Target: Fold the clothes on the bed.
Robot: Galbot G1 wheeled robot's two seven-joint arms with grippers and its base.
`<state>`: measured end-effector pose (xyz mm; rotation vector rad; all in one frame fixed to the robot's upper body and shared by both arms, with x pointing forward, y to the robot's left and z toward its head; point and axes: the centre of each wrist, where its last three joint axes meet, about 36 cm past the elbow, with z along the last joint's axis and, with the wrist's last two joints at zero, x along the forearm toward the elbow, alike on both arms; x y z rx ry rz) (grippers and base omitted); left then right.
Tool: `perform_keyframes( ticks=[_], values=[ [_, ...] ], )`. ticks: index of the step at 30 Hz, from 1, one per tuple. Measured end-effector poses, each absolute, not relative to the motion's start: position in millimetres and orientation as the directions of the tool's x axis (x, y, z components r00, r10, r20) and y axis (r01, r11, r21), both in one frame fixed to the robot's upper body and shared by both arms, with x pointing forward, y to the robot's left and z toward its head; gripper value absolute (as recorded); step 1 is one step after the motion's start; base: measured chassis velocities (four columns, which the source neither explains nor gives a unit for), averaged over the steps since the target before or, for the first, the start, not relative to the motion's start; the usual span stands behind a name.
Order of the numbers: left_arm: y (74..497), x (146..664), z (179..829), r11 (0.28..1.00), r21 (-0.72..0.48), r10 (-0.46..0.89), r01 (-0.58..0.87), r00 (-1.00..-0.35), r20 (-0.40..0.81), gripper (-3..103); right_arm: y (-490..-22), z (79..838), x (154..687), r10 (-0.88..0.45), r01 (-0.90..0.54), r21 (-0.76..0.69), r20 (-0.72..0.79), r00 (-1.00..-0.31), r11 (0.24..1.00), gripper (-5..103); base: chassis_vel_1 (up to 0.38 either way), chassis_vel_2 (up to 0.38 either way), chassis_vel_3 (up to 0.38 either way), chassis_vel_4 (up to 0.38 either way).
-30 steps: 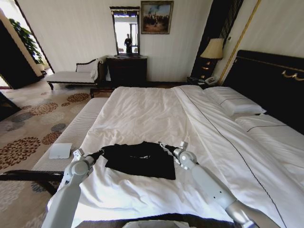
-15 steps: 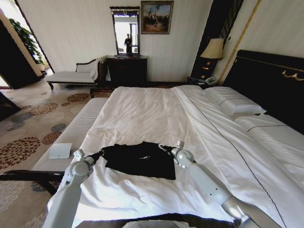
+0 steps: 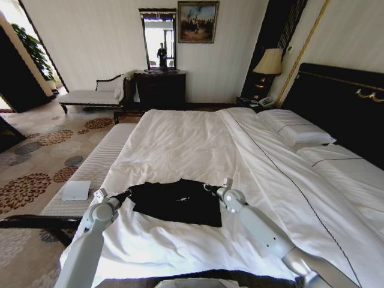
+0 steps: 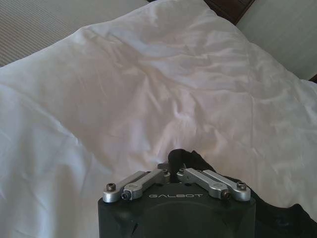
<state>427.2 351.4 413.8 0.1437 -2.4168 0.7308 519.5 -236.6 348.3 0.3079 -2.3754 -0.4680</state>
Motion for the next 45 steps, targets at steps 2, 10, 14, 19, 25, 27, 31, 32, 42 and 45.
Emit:
perform_keyframes(
  ticks=[2, 10, 14, 19, 25, 27, 31, 32, 42, 45],
  values=[
    [352, 428, 414, 0.844, -0.468, 0.067, -0.264, -0.813, 0.579, 1, -238, 346, 518, -0.354, -0.114, 0.413, 0.57, -0.741, 0.903, 3, 0.0, 0.0, 0.0, 0.0],
    [355, 432, 421, 0.837, -0.488, 0.069, -0.248, -0.836, 0.544, 1, -251, 346, 503, -0.433, -0.21, 0.459, 0.46, -0.775, 0.863, 0, 0.0, 0.0, 0.0, 0.0],
    [354, 433, 454, 0.822, -0.539, 0.088, -0.183, -0.894, 0.438, 1, -267, 362, 484, -0.518, -0.35, 0.497, 0.252, -0.817, 0.794, 0, 0.0, 0.0, 0.0, 0.0],
    [353, 432, 497, 0.808, -0.582, 0.116, -0.09, -0.944, 0.307, 1, -281, 391, 476, -0.575, -0.488, 0.485, 0.038, -0.817, 0.726, 0, 0.0, 0.0, 0.0, 0.0],
    [349, 425, 555, 0.805, -0.59, 0.169, 0.056, -0.976, 0.138, 1, -296, 451, 472, -0.61, -0.645, 0.416, -0.234, -0.757, 0.641, 0, 0.0, 0.0, 0.0, 0.0],
    [349, 424, 568, 0.805, -0.587, 0.179, 0.086, -0.979, 0.102, 1, -299, 465, 472, -0.609, -0.668, 0.392, -0.28, -0.742, 0.633, 0, 0.0, 0.0, 0.0, 0.0],
    [351, 424, 601, 0.8, -0.58, 0.198, 0.157, -0.98, 0.008, 1, -306, 498, 472, -0.599, -0.701, 0.339, -0.365, -0.713, 0.628, 0, 0.0, 0.0, 0.0, 0.0],
    [352, 425, 609, 0.799, -0.576, 0.198, 0.17, -0.98, -0.014, 1, -308, 505, 472, -0.594, -0.705, 0.332, -0.381, -0.708, 0.627, 0, 0.0, 0.0, 0.0, 0.0],
    [356, 461, 692, 0.837, -0.488, 0.196, 0.247, -0.969, -0.153, 1, -327, 598, 494, -0.545, -0.713, 0.25, -0.497, -0.675, 0.655, 0, 0.0, 0.0, 0.0, 0.0],
    [354, 486, 722, 0.844, -0.463, 0.207, 0.269, -0.961, -0.182, 1, -328, 622, 511, -0.532, -0.703, 0.235, -0.508, -0.677, 0.671, 0, 0.0, 0.0, 0.0, 0.0]
  ],
)
